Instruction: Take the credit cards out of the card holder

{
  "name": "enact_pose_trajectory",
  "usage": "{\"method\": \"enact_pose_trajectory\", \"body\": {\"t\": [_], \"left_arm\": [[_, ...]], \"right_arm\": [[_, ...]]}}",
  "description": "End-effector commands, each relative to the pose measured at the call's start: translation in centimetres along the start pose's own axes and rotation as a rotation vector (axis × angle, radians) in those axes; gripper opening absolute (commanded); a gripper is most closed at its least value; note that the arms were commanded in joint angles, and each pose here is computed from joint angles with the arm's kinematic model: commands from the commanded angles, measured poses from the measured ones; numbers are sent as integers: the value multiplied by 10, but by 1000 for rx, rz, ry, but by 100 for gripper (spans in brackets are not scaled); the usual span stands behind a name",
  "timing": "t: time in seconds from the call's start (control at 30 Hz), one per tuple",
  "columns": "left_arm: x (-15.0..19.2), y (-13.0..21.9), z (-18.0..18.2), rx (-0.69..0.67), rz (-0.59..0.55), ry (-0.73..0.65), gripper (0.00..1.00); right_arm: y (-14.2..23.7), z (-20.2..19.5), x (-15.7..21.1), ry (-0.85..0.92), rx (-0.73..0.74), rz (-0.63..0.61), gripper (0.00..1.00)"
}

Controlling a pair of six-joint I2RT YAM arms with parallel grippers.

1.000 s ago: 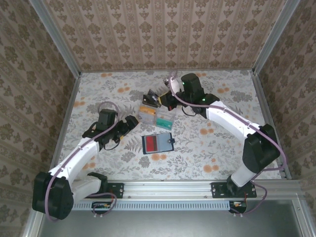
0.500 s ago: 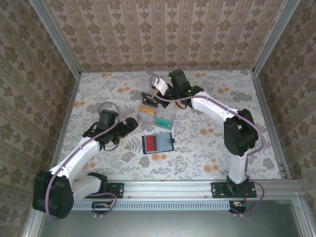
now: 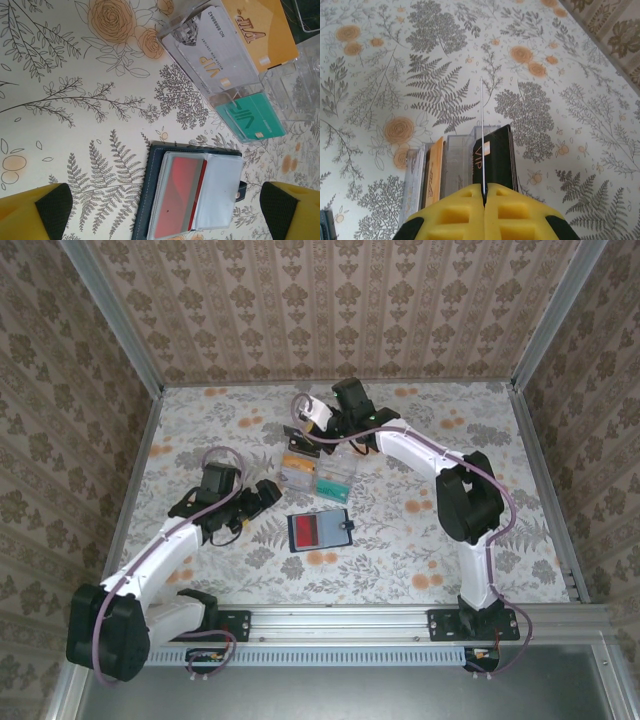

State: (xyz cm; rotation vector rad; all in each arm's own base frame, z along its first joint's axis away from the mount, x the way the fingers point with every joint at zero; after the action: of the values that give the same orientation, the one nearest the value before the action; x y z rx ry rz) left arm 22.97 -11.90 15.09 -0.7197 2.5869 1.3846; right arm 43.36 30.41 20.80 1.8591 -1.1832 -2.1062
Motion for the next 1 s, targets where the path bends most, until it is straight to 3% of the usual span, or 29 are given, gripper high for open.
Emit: {"method": "enact_pose_trajectory", "body": {"t": [0.0, 0.37, 0.47, 0.67, 0.9, 0.97], "left_arm": [[-2, -1, -2, 18, 13, -23, 100], [-1, 2, -7, 53, 20, -34, 100], [0, 6, -8, 56, 16, -39, 100], [1, 11, -9, 61, 6, -42, 100], [-1, 10, -12, 71, 9, -46, 100], [-2, 9, -13, 72, 12, -49, 100]], "right_arm": [[-5, -2, 6, 19, 0, 39, 0], [-16, -9, 14, 12, 33, 65, 3], [-17, -9, 16, 11, 31, 72, 9], [4, -7, -4, -49, 56, 30, 36], [43, 0, -28, -158, 90, -43, 42], [56, 8, -31, -204, 81, -50, 49]]}}
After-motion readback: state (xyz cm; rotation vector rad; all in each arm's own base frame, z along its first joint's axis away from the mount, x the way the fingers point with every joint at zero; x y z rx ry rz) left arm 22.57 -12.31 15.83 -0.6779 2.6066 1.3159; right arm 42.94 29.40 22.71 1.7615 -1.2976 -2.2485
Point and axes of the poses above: each hand's point on the last joint's axis, 136 mm out from that joint toward the fingers, its own y axis back along the fingers, its own z axis along the line the jaws close on, x = y × z, the point moved 6 cm from there along y, back along the fingers, and after that the axes turned 7 degrees about -y, right-handed, at the moved point
